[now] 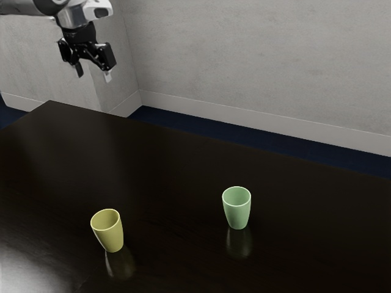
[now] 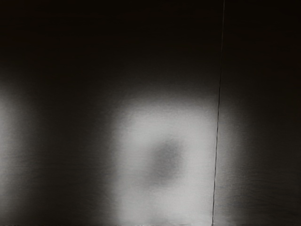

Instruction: Place the left cup onto the right cup

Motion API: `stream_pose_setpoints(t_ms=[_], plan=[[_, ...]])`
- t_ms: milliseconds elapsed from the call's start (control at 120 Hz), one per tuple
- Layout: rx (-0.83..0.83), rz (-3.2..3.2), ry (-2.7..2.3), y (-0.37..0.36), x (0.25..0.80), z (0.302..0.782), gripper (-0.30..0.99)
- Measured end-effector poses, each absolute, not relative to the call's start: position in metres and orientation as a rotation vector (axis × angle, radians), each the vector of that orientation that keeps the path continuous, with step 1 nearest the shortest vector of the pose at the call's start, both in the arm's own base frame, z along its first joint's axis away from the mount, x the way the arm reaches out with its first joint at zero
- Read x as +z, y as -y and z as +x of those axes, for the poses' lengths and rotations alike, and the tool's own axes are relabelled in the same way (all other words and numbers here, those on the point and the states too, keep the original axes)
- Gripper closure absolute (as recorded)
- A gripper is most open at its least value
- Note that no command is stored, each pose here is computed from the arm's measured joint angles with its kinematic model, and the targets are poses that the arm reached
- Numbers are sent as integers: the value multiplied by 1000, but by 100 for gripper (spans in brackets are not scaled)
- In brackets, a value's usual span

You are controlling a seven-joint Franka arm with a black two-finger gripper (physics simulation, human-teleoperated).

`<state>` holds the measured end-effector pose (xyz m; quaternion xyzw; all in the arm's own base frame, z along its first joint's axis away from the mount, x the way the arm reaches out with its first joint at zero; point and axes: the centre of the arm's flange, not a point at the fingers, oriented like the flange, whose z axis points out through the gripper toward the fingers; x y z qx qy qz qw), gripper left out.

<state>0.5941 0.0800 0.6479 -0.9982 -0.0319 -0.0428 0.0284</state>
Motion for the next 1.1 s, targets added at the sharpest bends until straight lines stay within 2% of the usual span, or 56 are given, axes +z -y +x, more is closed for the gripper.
stream_pose_setpoints(t_ms=[267, 417, 617, 858, 1100], plan=[[-58, -3087, -17, -45, 631, 598, 2], [76, -3087, -18, -46, 573, 607, 2], [166, -3107, -32, -44, 502, 602, 2], [210, -3144, -44, -36, 438, 584, 2], [140, -3218, -37, -28, 419, 540, 2]])
